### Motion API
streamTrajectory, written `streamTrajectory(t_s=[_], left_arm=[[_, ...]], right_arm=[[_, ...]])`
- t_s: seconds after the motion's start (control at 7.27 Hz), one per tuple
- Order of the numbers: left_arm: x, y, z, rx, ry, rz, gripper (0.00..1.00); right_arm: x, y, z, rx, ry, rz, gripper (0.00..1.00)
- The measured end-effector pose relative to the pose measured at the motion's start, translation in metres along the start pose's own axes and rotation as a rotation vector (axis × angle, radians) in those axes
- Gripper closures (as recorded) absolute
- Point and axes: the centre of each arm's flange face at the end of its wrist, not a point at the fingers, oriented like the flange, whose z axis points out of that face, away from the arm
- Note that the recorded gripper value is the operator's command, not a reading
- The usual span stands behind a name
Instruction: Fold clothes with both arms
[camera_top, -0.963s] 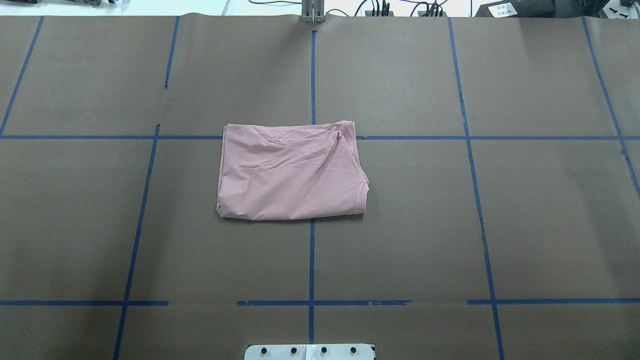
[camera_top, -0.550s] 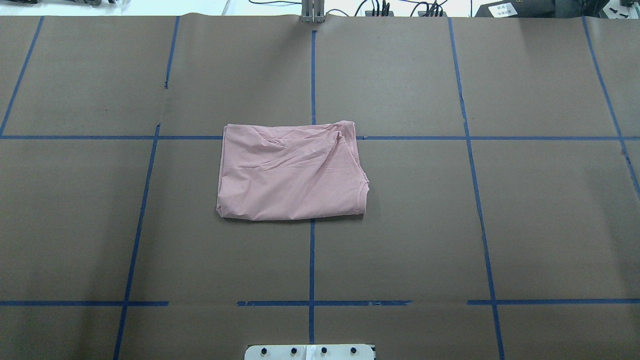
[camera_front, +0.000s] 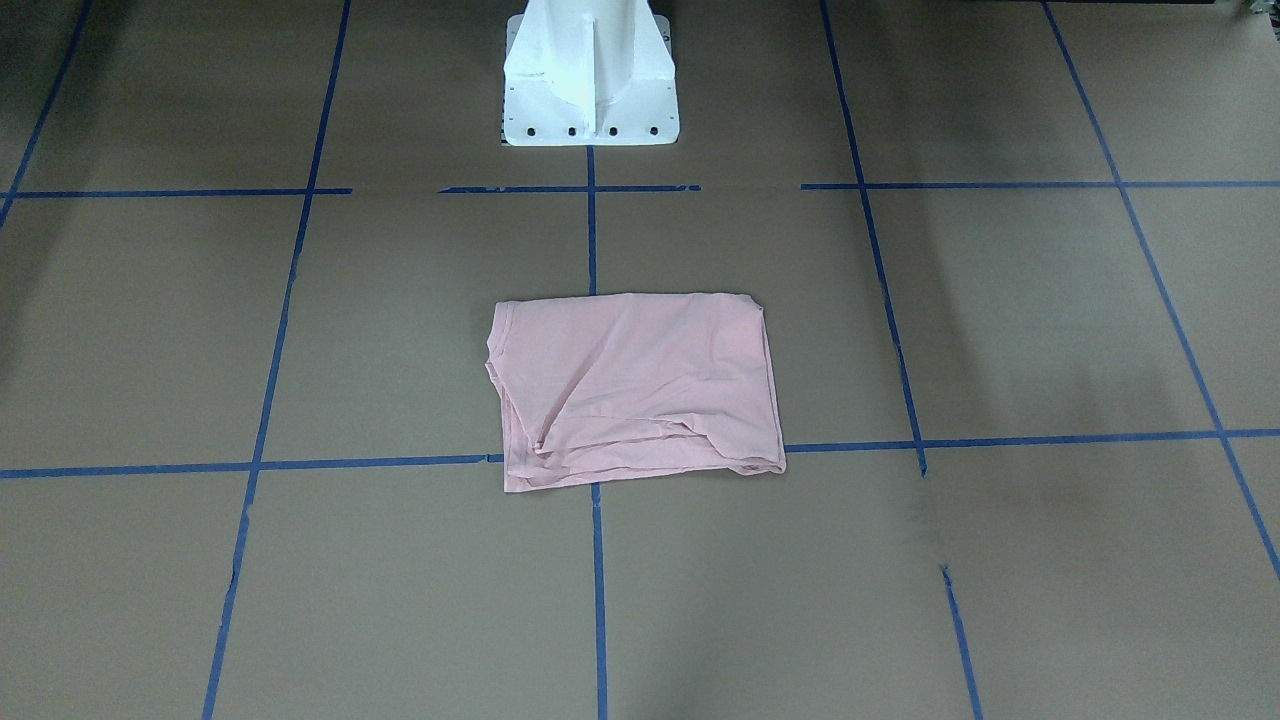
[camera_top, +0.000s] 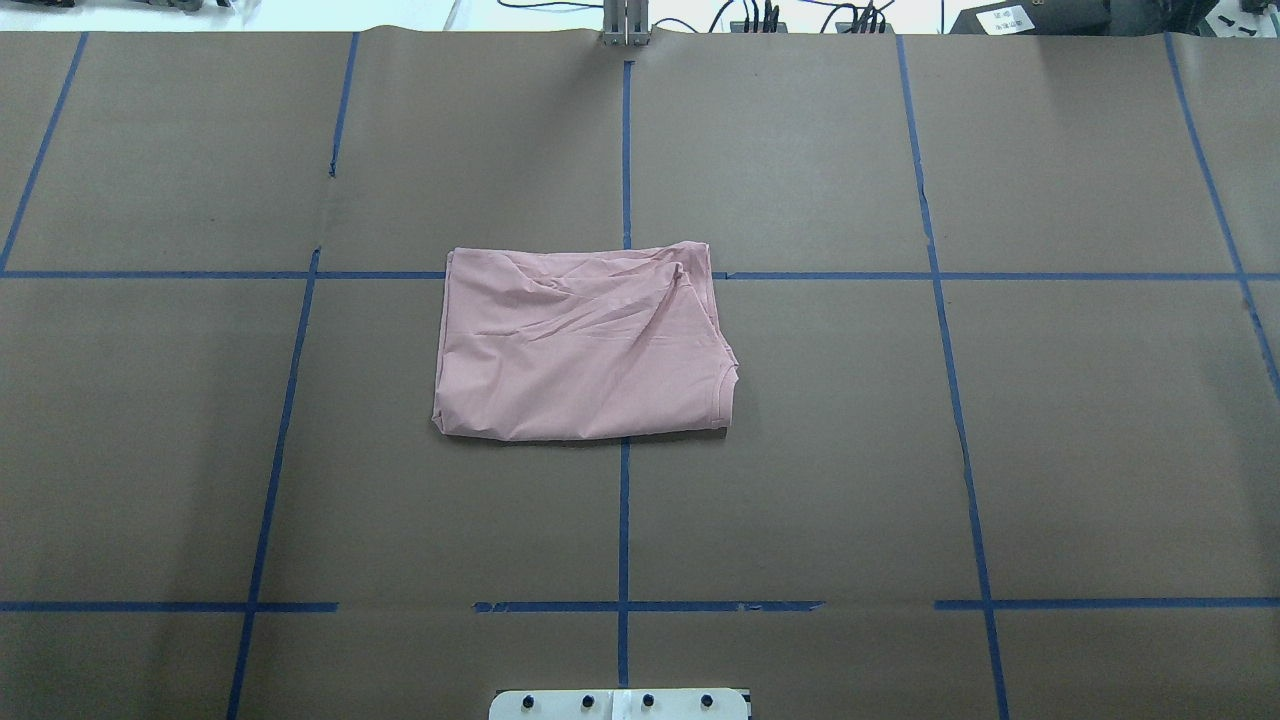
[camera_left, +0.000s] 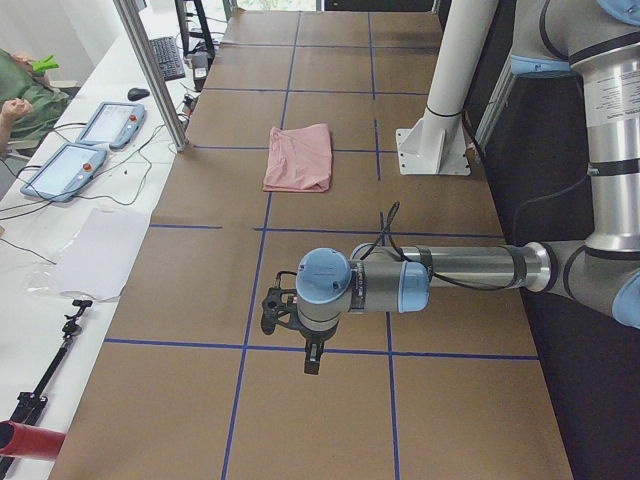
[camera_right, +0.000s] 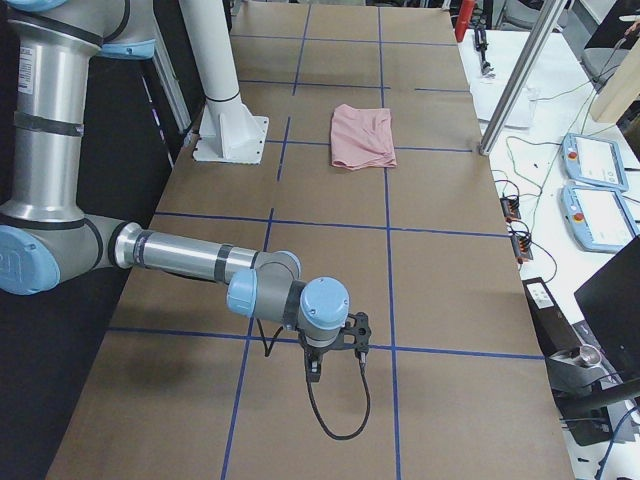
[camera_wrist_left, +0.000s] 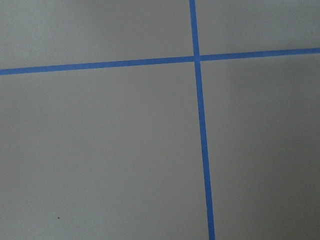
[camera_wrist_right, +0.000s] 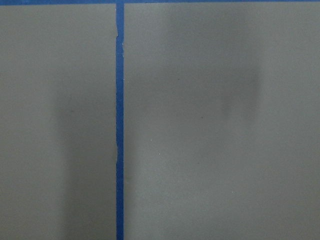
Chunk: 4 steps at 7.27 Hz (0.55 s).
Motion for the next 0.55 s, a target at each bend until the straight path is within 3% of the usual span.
streamTrajectory(t_s=[0.28, 0.55], left_arm=[[0.003, -0.006, 0.026, -0.02, -0.001, 0.056, 0.0], [0.001, -0.013, 0.04, -0.002, 0.0, 0.102, 0.0]], right_arm=[[0.003, 0.001, 0.003, -0.006, 0.003, 0.002, 0.0], [0.001, -0.002, 0.001, 0.0, 0.006, -0.014, 0.0]])
